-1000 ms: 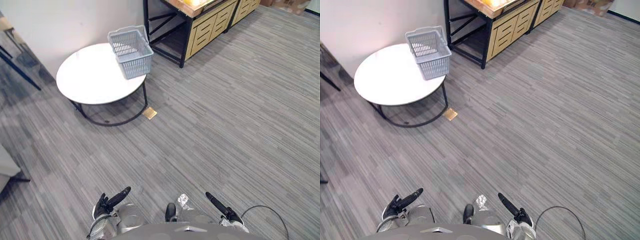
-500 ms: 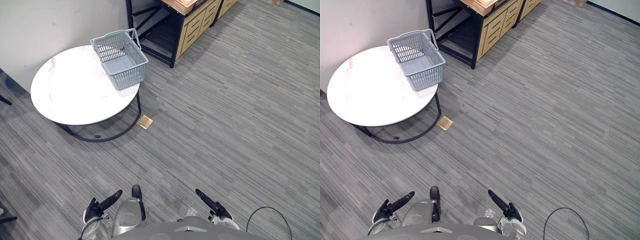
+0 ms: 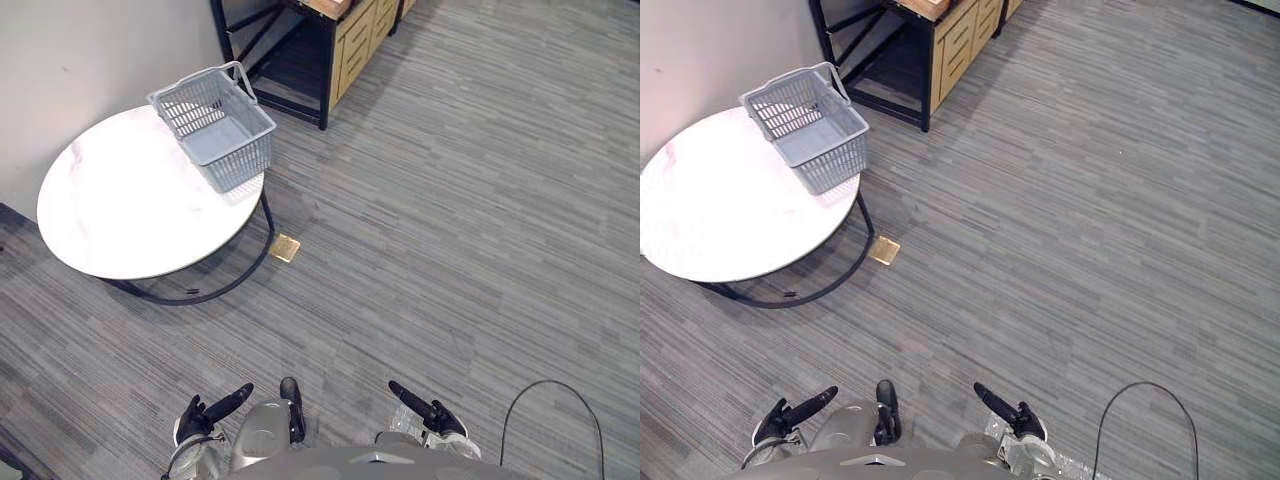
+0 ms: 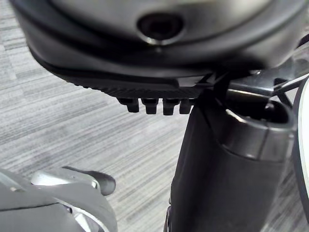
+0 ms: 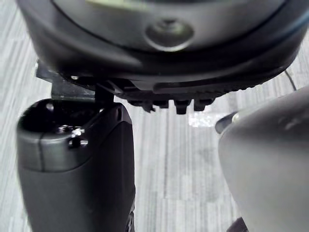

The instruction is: Pick vegetable in the basket

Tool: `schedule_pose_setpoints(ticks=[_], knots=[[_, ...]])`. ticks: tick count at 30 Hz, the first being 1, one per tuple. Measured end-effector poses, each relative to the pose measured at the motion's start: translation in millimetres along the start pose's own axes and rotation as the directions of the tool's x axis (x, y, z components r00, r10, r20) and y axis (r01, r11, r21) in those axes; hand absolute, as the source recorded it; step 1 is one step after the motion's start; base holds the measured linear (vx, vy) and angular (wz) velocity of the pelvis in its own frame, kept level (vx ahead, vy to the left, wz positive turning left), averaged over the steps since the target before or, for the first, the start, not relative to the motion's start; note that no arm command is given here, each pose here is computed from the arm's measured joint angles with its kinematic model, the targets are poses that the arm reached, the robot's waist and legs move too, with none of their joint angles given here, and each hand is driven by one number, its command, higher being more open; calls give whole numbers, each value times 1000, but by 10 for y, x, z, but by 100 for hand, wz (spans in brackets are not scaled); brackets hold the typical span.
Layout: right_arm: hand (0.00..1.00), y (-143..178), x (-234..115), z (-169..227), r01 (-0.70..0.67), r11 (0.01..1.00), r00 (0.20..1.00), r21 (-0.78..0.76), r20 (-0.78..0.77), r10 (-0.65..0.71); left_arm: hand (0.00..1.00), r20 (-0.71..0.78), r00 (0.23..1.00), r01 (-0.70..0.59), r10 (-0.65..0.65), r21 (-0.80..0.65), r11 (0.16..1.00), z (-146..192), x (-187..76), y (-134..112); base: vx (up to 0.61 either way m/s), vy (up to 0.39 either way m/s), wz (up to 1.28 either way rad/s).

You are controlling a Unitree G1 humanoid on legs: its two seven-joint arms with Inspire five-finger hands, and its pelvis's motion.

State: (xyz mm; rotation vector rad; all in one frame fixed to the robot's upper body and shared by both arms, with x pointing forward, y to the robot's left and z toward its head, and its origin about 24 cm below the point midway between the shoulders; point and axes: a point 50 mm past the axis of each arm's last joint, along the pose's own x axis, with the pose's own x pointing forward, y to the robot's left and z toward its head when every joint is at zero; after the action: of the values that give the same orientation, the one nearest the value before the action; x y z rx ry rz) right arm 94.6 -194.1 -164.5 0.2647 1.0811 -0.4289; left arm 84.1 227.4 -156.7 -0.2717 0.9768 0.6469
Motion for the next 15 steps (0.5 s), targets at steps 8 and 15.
schedule_pose_setpoints(ticks=[8,15], knots=[[100,-27,-5,-7,15,998,1000,64,6,-16,100,-40,999,-17,17,2,1000,-154,-48,78,208,78,24],[100,-25,6,128,4,997,998,79,63,-9,100,-67,998,5,-4,27,1000,-239,-72,49,192,-105,13]])
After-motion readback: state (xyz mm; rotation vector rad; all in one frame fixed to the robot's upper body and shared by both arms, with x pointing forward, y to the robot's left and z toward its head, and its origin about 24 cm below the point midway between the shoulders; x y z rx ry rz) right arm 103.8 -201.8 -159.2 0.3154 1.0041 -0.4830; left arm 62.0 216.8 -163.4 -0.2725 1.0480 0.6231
